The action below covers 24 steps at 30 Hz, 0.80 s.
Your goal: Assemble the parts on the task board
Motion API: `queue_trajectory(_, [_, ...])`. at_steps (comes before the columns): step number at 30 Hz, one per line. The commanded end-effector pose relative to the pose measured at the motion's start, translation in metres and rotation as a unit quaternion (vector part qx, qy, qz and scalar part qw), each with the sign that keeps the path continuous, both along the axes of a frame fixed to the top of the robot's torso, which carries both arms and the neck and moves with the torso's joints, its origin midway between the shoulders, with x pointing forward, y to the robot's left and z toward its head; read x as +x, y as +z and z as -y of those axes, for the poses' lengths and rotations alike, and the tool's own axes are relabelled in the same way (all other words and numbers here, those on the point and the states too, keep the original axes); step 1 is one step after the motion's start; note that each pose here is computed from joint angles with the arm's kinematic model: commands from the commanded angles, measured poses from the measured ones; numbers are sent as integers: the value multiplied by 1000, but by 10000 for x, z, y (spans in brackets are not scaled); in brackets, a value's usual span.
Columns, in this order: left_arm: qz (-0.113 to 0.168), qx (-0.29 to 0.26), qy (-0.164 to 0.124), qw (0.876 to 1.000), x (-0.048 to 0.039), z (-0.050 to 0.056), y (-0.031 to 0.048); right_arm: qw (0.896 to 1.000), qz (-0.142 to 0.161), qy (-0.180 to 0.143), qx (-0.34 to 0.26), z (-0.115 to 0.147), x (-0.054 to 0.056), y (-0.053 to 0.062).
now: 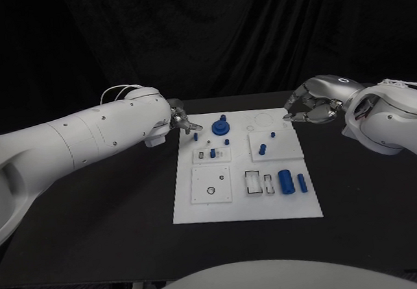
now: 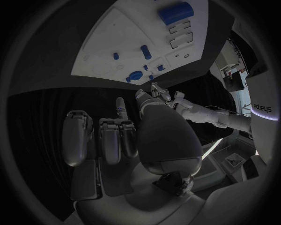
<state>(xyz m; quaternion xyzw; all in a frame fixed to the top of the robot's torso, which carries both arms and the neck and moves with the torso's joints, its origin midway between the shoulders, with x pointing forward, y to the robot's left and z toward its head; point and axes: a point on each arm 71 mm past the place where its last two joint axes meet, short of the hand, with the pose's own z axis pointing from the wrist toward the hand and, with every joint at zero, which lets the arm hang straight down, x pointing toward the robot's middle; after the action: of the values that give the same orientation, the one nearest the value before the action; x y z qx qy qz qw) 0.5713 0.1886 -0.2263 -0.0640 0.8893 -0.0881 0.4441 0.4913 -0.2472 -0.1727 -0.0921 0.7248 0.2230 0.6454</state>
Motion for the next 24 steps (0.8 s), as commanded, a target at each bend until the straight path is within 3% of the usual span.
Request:
queue_trajectory(1, [6,-8,-7,1000,6,21,-9,1000,-2,-6,-2,8,-2,-10])
queue_trajectory(13, [-1,-5,-8,1000,3,36,-50,1000,-3,-4,-2,-4,-1,-11])
queue_trajectory(24, [-15,0,-7,1000,-8,19,-136,1000,-4,-3,-2,-8,-2,-13])
